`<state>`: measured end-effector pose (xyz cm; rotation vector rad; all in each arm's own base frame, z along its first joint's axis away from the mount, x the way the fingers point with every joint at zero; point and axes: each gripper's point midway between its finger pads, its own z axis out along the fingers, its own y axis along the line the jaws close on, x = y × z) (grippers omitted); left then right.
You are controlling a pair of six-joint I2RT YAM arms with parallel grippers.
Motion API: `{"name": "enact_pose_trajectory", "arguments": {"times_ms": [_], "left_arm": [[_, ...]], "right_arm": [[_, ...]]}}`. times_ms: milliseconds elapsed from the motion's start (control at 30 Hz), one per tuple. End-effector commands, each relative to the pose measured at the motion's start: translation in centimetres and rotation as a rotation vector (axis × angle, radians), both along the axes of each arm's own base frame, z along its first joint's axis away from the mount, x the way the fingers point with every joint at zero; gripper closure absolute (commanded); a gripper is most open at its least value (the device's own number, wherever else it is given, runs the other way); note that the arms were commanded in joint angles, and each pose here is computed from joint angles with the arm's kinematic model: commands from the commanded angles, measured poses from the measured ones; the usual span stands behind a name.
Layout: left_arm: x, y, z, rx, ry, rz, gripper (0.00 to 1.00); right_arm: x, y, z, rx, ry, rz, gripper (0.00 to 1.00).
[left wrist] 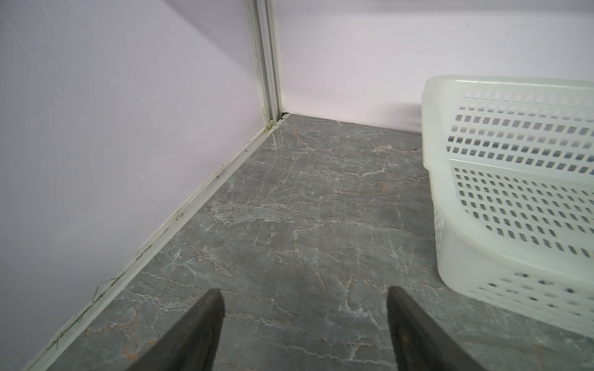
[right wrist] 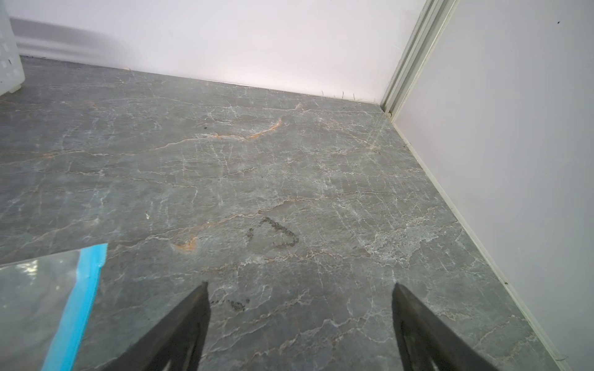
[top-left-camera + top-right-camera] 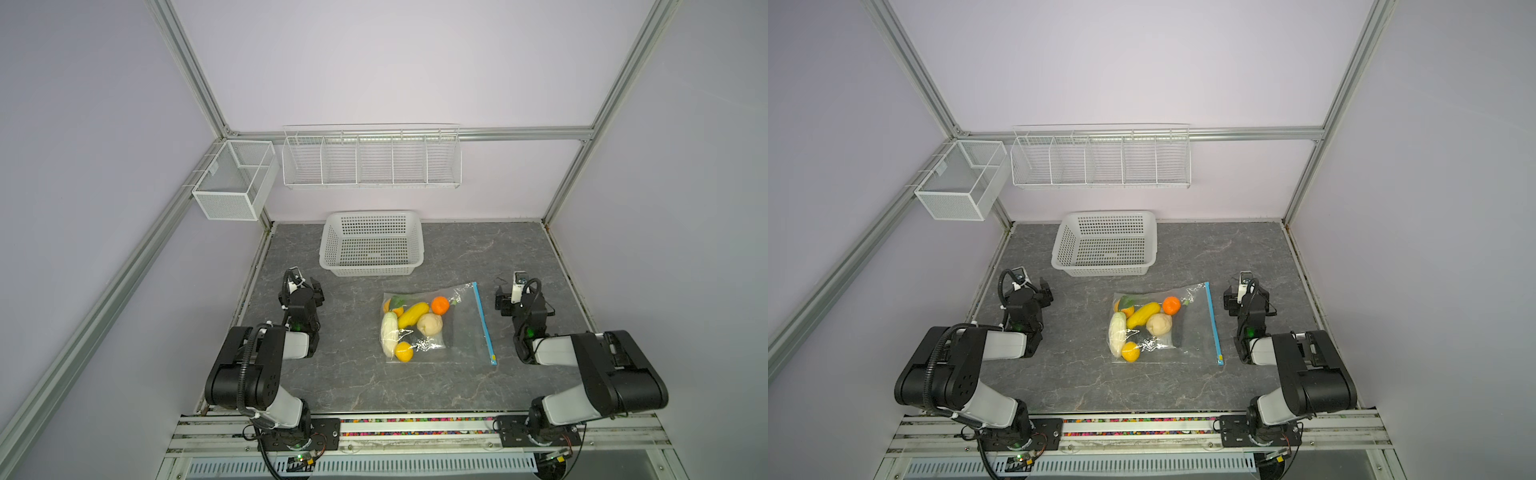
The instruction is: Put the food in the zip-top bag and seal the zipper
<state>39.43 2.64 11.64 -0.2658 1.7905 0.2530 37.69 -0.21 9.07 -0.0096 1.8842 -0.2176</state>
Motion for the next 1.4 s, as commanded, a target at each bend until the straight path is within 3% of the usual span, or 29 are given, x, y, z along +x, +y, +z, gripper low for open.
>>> {"name": "enact_pose_trajectory", "arguments": {"times_ms": [0,133,267,1367], "left_arm": [[0.2,0.5,0.4,0.005,-0.019,0.014,0.17],[0.2,0.5,0.4,0.004,-0.017,0.013,0.12],[0.2,0.5,0.4,0.001,-0.015,0.011,0.00],[0.4,0.8,0.2,-0.019,-0.007,0.005,0.01]], "right_arm": [[0.5,0.2,1.2,-0.002,-0.068,0.018,0.11],[0.9,0.0,0.9,0.010,-0.045,0.014,0.11],[1.8,-0.5,0.3,0.086,0.022,0.040,0.11],[1.9,-0.6,0.2,0.103,0.037,0.050,0.11]]}}
